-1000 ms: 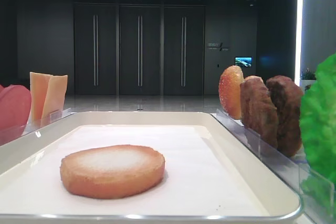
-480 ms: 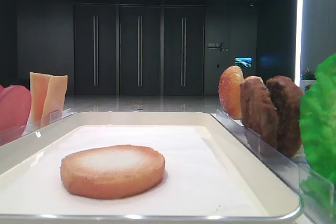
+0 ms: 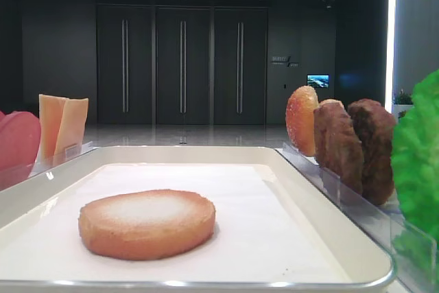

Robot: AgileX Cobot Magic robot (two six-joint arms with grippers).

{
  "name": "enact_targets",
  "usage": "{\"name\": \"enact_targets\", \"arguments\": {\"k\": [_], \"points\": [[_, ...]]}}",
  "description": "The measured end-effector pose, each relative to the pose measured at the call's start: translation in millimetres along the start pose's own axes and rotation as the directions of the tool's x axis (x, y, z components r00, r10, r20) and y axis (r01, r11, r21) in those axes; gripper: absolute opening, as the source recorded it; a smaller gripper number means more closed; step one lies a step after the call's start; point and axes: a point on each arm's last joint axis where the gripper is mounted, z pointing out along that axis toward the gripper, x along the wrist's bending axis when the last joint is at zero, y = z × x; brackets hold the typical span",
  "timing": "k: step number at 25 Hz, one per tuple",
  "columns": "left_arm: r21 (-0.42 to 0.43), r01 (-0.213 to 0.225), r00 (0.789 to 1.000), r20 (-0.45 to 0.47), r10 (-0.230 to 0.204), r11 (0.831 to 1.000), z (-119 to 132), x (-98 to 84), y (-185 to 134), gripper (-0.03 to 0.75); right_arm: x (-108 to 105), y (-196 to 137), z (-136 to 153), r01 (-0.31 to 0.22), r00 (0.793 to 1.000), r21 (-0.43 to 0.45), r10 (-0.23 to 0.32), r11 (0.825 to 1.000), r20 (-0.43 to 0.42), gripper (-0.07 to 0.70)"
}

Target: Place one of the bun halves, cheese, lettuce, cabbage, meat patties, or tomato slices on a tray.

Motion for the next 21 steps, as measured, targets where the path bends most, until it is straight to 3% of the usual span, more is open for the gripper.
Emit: {"name": "enact_targets", "arguments": {"k": [21], "points": [[-0.006,-0.004,1.000,0.000,0.004,1.000,0.7,-0.1,0.3,0.408,0.0,0.0,0.0,0.000,1.000,0.000,0.000,1.000,0.000,0.434]]}}
